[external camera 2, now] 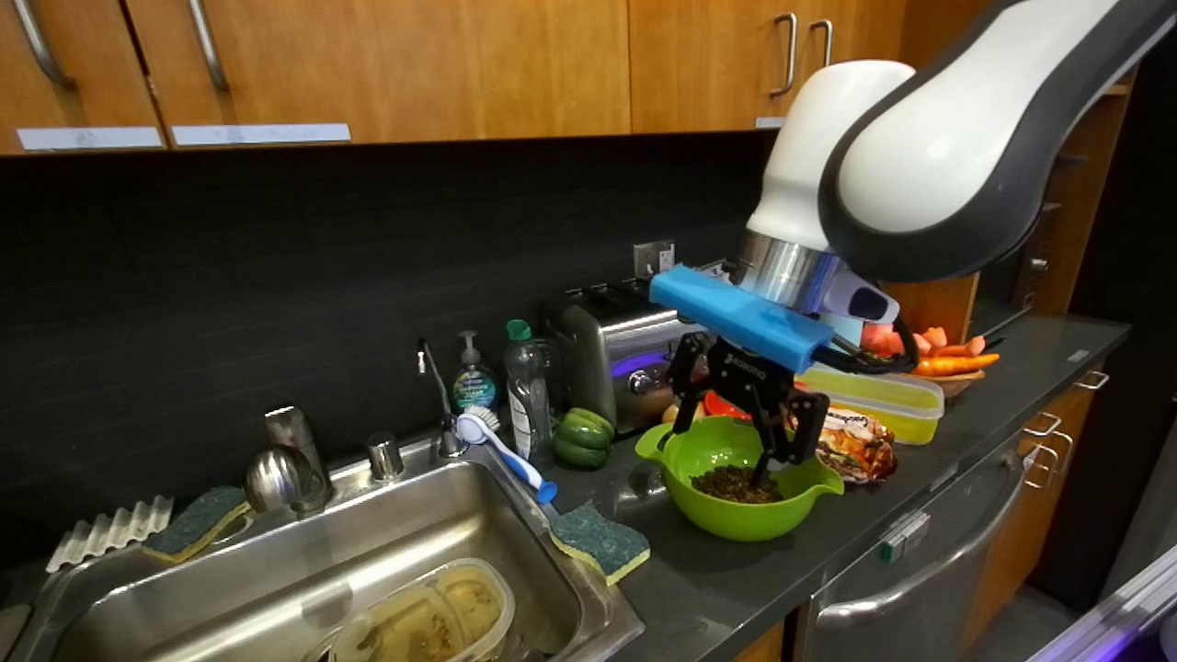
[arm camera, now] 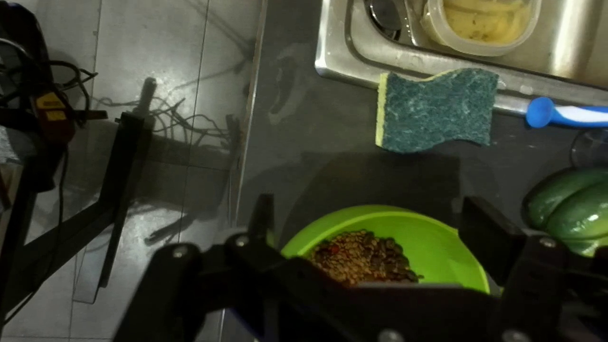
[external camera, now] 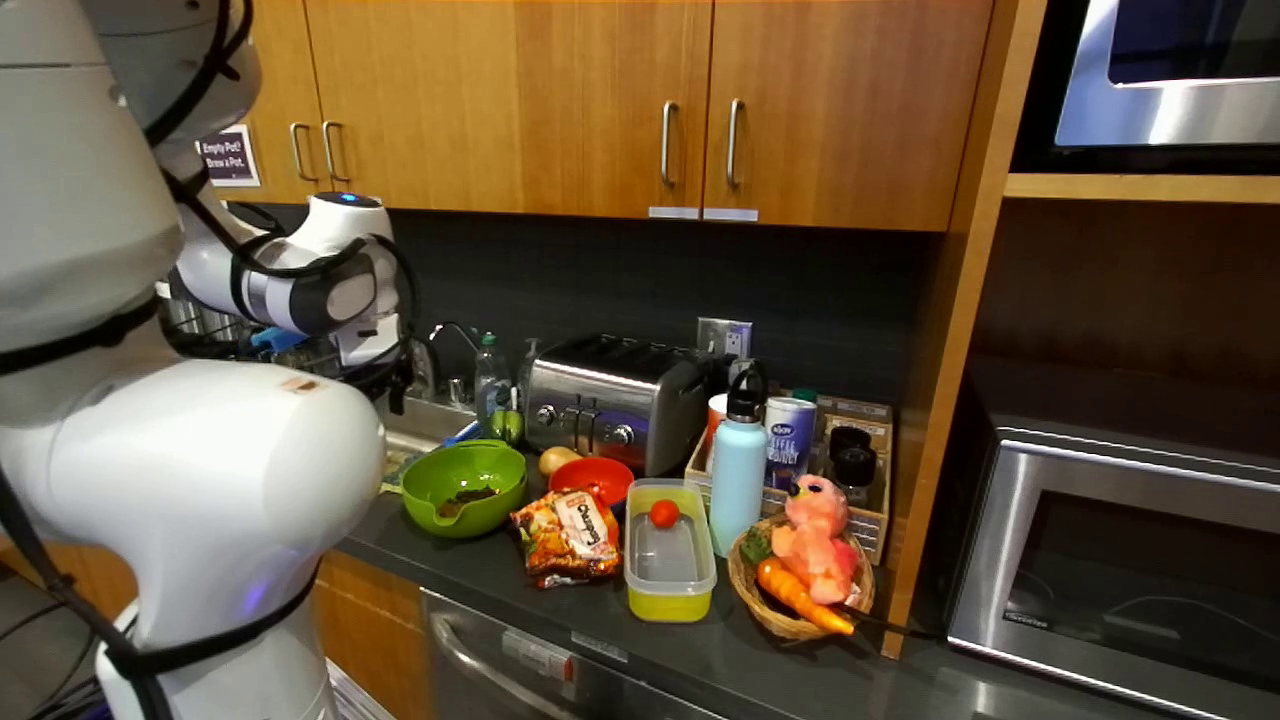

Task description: Transfer the stuff in the green bowl onto the plate

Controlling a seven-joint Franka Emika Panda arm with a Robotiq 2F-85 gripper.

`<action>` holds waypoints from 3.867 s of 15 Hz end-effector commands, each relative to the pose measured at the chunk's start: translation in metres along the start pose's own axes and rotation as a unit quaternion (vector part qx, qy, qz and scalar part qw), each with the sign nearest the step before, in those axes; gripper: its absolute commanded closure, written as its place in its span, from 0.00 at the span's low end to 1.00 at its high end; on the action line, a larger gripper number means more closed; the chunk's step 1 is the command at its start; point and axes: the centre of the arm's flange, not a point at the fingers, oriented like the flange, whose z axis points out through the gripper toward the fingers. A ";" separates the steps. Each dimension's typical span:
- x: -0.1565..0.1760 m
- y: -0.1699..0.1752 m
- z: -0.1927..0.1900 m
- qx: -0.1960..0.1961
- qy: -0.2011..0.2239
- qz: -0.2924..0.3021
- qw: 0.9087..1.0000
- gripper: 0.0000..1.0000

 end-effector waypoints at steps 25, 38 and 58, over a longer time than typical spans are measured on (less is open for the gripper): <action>0.001 -0.010 0.017 -0.029 0.019 0.000 0.999 0.00; 0.032 -0.004 0.047 -0.082 0.055 0.118 0.988 0.00; 0.072 -0.028 0.092 -0.133 0.064 0.194 0.970 0.72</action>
